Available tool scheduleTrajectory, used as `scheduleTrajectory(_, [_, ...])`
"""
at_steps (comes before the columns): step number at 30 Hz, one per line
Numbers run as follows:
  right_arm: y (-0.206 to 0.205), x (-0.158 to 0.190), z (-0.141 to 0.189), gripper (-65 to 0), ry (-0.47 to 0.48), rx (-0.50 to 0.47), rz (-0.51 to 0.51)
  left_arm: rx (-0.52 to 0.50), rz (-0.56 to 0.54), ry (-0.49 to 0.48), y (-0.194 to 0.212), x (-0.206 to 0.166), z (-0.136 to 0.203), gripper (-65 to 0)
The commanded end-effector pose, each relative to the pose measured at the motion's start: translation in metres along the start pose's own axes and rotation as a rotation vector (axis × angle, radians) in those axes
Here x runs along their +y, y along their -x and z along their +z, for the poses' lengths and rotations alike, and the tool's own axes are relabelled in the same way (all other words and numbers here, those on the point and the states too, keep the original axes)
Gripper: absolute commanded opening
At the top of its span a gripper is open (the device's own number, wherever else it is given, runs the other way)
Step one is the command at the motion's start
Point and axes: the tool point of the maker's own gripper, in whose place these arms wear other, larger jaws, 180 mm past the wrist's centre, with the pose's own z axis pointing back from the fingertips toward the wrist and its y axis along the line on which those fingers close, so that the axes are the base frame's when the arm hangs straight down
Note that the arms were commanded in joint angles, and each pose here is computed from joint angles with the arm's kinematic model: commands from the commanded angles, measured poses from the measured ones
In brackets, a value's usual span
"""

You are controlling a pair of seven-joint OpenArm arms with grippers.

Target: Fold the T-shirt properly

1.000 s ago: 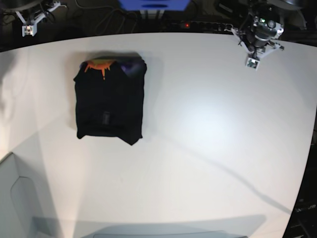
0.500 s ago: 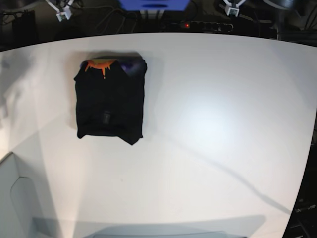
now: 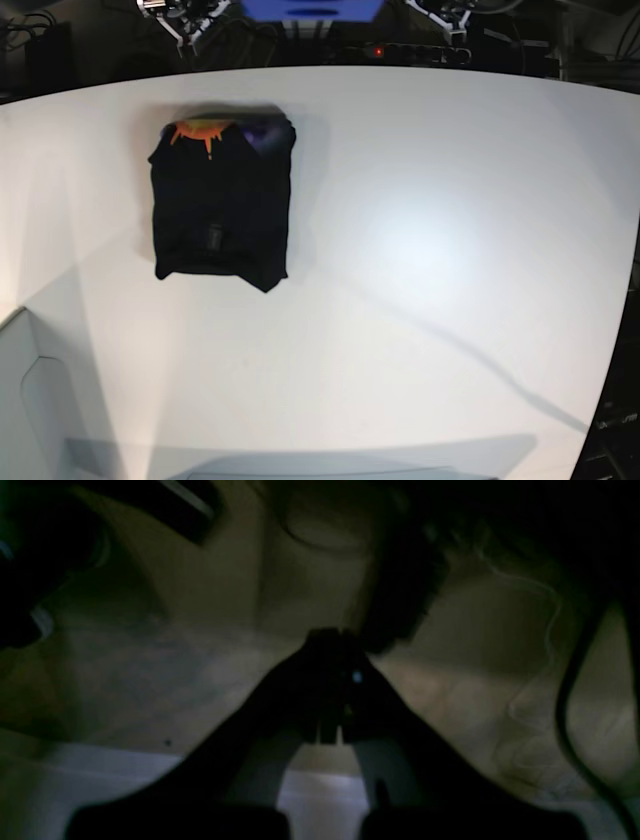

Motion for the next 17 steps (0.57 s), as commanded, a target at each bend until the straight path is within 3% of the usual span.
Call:
scheduleTrajectory(1, [0.005,-0.006,0.000,-65.0,0.036,-0.007,0.001,-0.004,-0.028,0.009,-0.007,-0.007,-0.002,-65.0])
scheduleTrajectory(10, [-0.027,-0.028,-0.008,-65.0,0.373,-0.104,0.055,-0.052,-0.129,0.023,-0.050,-0.039,-0.013,-65.0])
scheduleTrajectory(17, [-0.044,-0.026,-0.008,-65.0,0.438,-0.120,0.049,-0.043,-0.131,0.027,-0.059,-0.043,-0.014,-65.0])
